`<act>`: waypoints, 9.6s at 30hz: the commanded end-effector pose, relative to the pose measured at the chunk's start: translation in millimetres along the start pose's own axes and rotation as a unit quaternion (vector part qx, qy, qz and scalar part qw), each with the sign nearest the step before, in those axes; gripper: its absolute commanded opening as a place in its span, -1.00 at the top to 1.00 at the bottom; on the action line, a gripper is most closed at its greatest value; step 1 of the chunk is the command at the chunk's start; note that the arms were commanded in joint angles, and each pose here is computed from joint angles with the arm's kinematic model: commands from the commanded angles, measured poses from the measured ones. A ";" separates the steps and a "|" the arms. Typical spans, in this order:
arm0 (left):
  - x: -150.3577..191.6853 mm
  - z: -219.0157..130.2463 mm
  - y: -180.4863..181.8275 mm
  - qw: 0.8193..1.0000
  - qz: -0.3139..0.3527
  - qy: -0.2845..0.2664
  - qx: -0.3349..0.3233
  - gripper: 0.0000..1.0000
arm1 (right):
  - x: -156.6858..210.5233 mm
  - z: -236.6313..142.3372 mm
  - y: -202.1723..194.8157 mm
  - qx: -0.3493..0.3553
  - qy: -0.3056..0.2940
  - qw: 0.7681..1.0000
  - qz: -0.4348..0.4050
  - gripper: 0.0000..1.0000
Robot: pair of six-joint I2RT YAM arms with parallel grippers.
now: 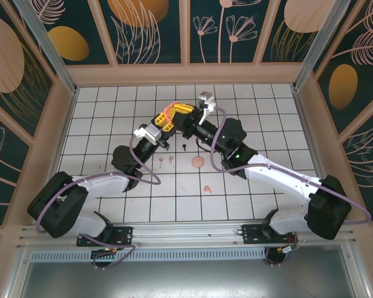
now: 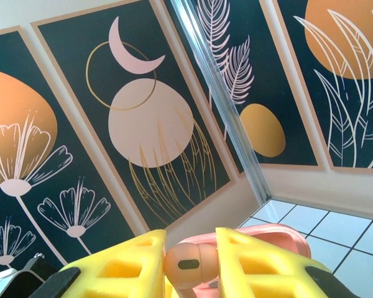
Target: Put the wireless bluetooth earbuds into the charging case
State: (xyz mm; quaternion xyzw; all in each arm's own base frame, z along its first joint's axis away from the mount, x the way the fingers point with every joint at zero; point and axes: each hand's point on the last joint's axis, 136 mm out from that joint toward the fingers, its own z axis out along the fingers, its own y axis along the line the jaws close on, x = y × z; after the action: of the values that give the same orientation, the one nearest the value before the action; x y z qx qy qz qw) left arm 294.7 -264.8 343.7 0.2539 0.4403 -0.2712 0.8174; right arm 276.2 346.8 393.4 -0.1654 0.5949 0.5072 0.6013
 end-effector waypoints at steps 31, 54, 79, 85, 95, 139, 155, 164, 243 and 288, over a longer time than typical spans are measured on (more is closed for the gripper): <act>-26.1 10.4 0.8 0.999 -0.012 -0.042 0.000 1.00 | 36.7 2.7 -6.0 -0.016 0.048 0.999 0.002 0.58; -27.5 11.9 2.7 0.999 -0.023 -0.046 -0.003 1.00 | 55.0 1.1 -31.8 0.048 0.066 0.997 0.005 0.24; 22.2 -23.7 54.8 0.981 -0.073 0.001 -0.181 1.00 | 55.2 -46.7 -89.9 0.196 0.066 0.971 0.117 -0.25; 29.3 -21.9 69.6 0.974 -0.060 0.031 -0.217 1.00 | 84.7 -64.9 -129.1 0.269 0.130 0.944 0.138 -0.26; 25.9 -34.5 129.9 0.952 -0.068 0.030 -0.296 1.00 | 131.6 -24.5 -193.8 0.329 0.282 0.891 0.136 -0.23; 4.7 -50.7 188.1 0.930 -0.037 0.007 -0.367 1.00 | 299.6 77.6 -192.8 0.312 0.442 0.796 0.272 -0.12; -7.1 -51.7 188.1 0.929 -0.039 -0.006 -0.368 1.00 | 325.2 88.8 -198.7 0.313 0.464 0.785 0.266 -0.12; -7.6 -52.5 186.6 0.930 -0.043 -0.007 -0.365 1.00 | 327.9 77.1 -198.1 0.325 0.482 0.775 0.247 -0.12; -2.2 -56.4 187.8 0.926 -0.063 -0.024 -0.371 1.00 | 330.7 44.9 -244.9 0.516 0.424 0.720 0.188 0.37; 6.5 -48.1 181.5 0.935 -0.082 -0.014 -0.345 1.00 | 325.6 23.4 -257.0 0.511 0.456 0.715 0.146 0.14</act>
State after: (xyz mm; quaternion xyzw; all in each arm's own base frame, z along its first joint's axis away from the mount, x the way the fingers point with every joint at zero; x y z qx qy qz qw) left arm 391.8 -105.2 341.2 -0.0821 0.5268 -0.1622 0.8303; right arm 428.7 405.6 26.7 0.0204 0.9753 0.1087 0.1912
